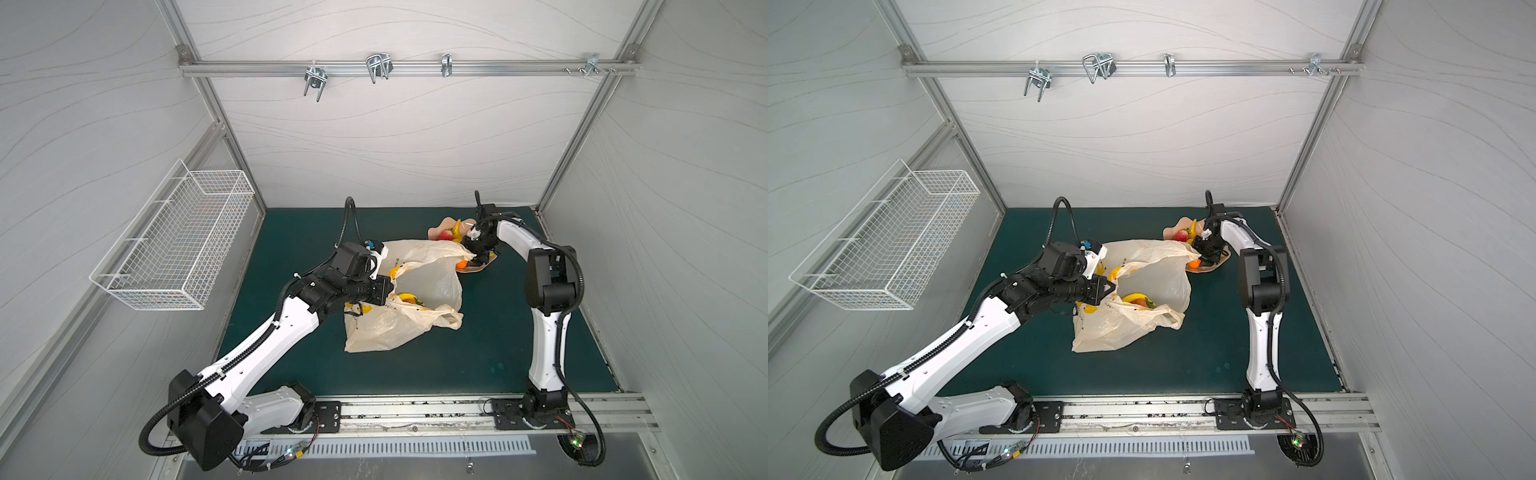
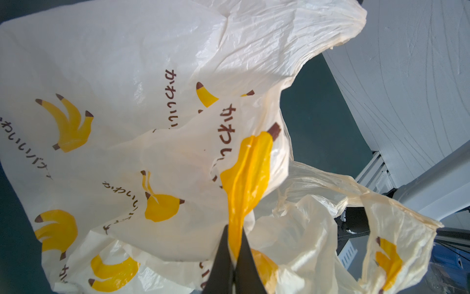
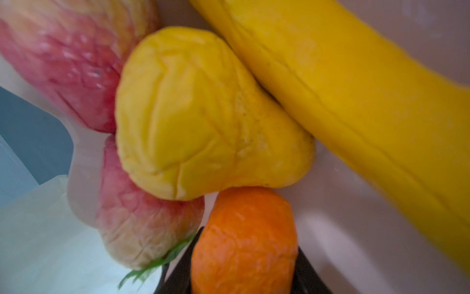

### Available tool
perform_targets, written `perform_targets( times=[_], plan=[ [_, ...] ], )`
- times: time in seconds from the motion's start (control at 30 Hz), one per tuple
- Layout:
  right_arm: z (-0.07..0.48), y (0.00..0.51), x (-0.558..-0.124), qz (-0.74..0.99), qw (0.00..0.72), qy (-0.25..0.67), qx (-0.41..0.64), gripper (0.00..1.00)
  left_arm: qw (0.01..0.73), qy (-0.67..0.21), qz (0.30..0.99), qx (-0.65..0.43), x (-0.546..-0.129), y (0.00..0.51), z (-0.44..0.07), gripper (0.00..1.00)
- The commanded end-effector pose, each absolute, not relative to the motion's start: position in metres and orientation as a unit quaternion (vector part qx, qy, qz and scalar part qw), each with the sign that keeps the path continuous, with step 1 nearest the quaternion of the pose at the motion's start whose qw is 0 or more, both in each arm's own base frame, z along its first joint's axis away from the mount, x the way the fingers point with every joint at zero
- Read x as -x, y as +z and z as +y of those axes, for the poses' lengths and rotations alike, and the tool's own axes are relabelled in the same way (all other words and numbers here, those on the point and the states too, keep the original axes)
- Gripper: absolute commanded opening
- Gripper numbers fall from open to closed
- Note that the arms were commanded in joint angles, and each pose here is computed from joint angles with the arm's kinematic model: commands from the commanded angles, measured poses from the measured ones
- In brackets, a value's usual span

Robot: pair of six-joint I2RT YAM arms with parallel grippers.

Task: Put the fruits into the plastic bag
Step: 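Lower the right gripper into the bowl onto the orange, then close the right gripper on the orange and lift it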

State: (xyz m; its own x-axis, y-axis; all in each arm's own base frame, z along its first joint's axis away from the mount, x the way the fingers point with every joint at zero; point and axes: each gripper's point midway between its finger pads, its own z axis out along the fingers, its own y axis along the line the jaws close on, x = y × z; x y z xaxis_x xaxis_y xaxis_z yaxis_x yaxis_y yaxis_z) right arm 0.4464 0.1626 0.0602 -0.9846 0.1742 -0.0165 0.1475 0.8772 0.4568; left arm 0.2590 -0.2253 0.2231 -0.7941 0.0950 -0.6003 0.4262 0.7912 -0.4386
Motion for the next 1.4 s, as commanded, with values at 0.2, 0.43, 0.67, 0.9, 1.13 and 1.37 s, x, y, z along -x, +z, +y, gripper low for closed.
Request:
perform_targets(
  times=[0.2,0.43,0.67,0.9,1.13,1.37],
  plan=[
    [0.168,0.111,-0.432,0.965,0.053,0.249,-0.058,0.37,0.314,-0.300,0.888,-0.152,-0.262,0.245,-0.227,0.00],
    [0.167,0.132,-0.430,0.962,0.070,0.256,-0.059,0.37,0.314,-0.301,0.887,-0.154,-0.261,0.245,-0.227,0.00],
    [0.164,0.159,-0.439,0.959,0.104,0.256,-0.058,0.36,0.314,-0.302,0.887,-0.155,-0.260,0.245,-0.227,0.00],
    [0.154,0.184,-0.448,0.952,0.134,0.267,-0.066,0.35,0.314,-0.302,0.886,-0.155,-0.259,0.246,-0.226,0.00],
    [0.142,0.196,-0.447,0.945,0.147,0.280,-0.081,0.34,0.315,-0.303,0.886,-0.155,-0.260,0.245,-0.227,0.00],
    [0.131,0.198,-0.437,0.938,0.153,0.292,-0.106,0.33,0.314,-0.305,0.885,-0.157,-0.261,0.246,-0.229,0.00]
  ],
)
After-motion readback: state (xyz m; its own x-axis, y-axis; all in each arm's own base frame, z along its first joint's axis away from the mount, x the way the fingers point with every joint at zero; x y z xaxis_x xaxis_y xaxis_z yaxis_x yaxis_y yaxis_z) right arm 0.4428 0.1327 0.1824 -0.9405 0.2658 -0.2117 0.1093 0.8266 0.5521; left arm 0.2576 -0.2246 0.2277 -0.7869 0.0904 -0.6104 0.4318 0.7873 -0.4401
